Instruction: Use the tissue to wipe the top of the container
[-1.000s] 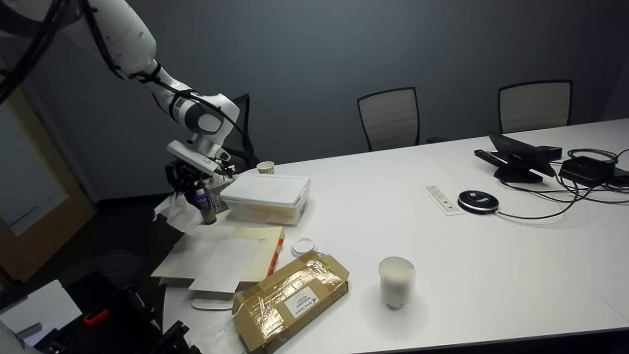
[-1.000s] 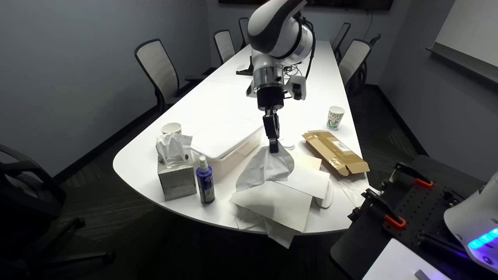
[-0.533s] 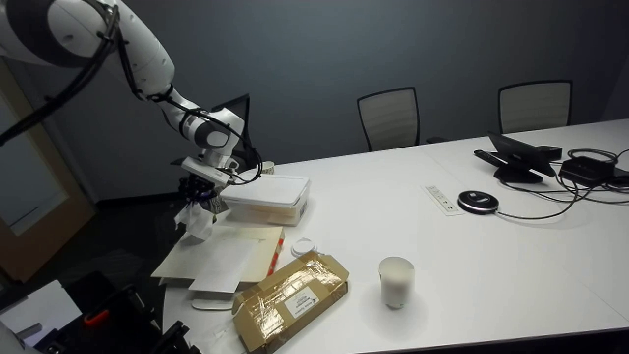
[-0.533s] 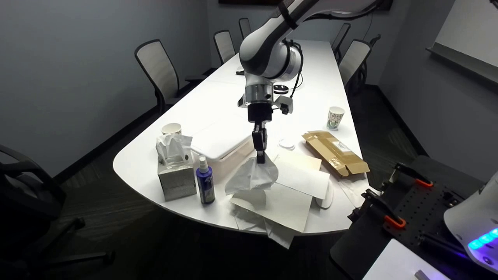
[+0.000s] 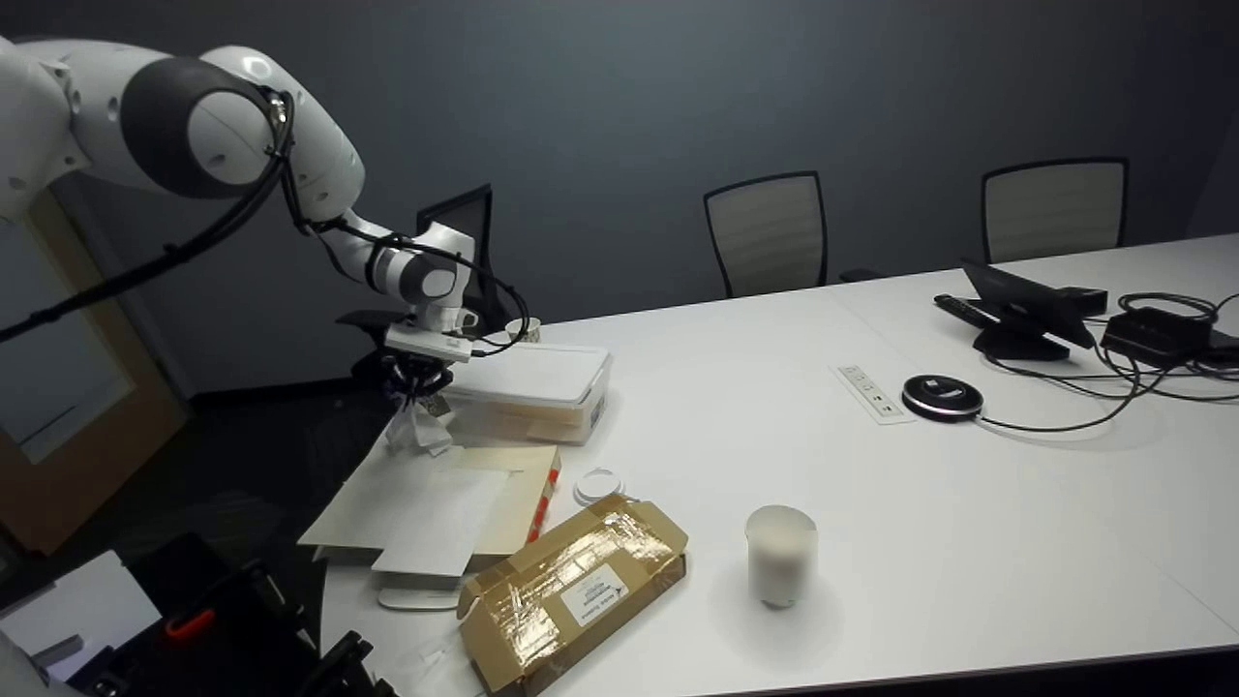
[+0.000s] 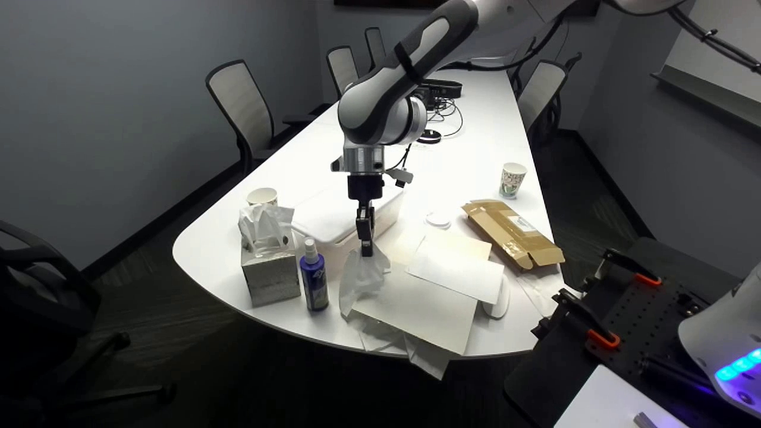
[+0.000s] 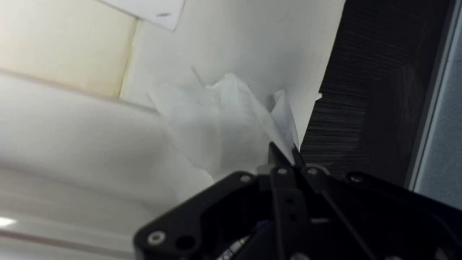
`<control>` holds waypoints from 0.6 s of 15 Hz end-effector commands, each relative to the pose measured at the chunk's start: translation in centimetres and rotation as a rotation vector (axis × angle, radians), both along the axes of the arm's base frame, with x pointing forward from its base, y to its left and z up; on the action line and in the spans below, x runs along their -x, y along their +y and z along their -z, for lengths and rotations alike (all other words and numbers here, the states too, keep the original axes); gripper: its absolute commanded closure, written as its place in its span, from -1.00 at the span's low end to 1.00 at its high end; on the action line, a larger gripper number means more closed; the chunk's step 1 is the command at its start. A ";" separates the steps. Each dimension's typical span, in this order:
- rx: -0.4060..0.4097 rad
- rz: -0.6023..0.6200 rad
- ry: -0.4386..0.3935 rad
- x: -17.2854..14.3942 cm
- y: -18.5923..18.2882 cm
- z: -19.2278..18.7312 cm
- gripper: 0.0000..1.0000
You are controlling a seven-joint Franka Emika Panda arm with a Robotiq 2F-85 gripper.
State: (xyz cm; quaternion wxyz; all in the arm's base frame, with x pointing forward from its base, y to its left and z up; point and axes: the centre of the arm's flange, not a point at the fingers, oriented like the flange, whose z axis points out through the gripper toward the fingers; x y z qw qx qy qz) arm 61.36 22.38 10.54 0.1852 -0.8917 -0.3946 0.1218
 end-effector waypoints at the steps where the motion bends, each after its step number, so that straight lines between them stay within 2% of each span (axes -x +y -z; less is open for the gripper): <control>1: 0.000 -0.055 -0.109 -2.8 2.9 0.5 0.99; 4: -0.005 -0.069 -0.204 -2.9 4.2 -0.2 0.99; 7: -0.007 -0.073 -0.249 -2.3 4.8 0.2 0.98; 8: -0.005 -0.077 -0.254 -2.1 4.9 0.2 0.46; 9: -0.002 -0.076 -0.256 -1.8 4.8 0.4 0.43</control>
